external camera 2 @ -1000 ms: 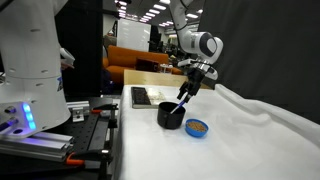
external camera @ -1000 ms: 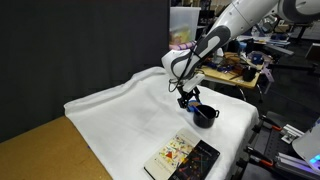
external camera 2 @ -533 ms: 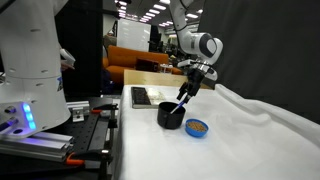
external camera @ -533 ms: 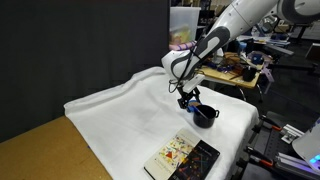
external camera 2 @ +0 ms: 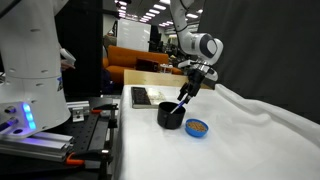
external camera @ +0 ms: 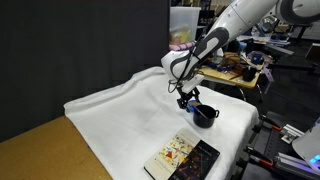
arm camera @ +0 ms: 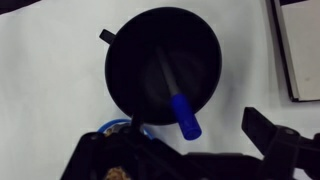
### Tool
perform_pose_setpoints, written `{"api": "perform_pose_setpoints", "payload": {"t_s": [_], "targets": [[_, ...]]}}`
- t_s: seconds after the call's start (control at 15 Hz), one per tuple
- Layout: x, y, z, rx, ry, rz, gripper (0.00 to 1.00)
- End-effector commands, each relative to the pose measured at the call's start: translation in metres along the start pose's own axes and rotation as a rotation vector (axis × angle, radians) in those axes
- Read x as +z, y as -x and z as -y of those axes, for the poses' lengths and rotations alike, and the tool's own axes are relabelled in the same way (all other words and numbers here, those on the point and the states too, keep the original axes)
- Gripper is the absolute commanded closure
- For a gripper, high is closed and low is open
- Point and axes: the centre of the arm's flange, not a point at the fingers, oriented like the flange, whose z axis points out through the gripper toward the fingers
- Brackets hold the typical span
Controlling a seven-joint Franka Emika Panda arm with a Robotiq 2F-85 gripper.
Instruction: Remove the pen from the black cup and put it next to the book
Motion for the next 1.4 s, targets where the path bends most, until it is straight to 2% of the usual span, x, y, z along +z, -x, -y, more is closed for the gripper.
{"api": "perform_pose_setpoints", "payload": {"t_s": [0.0,0.87,0.93,1.0,1.13,1.33], "targets": [[0.0002,0.0001,0.0000,0.000,0.000,0.000,0.00],[0.0008,-0.0009,-0.0012,0.014,-0.013,-0.005,0.00],[0.0011,-0.0010,-0.0014,0.012,-0.013,-0.003,0.03],[0.0012,-0.0012,-0.0015,0.012,-0.014,-0.002,0.26],[0.0014,-0.0013,-0.0017,0.013,-0.015,-0.005,0.30],[0.0011,-0.0016,-0.0019,0.012,-0.017,-0.002,0.51]]}}
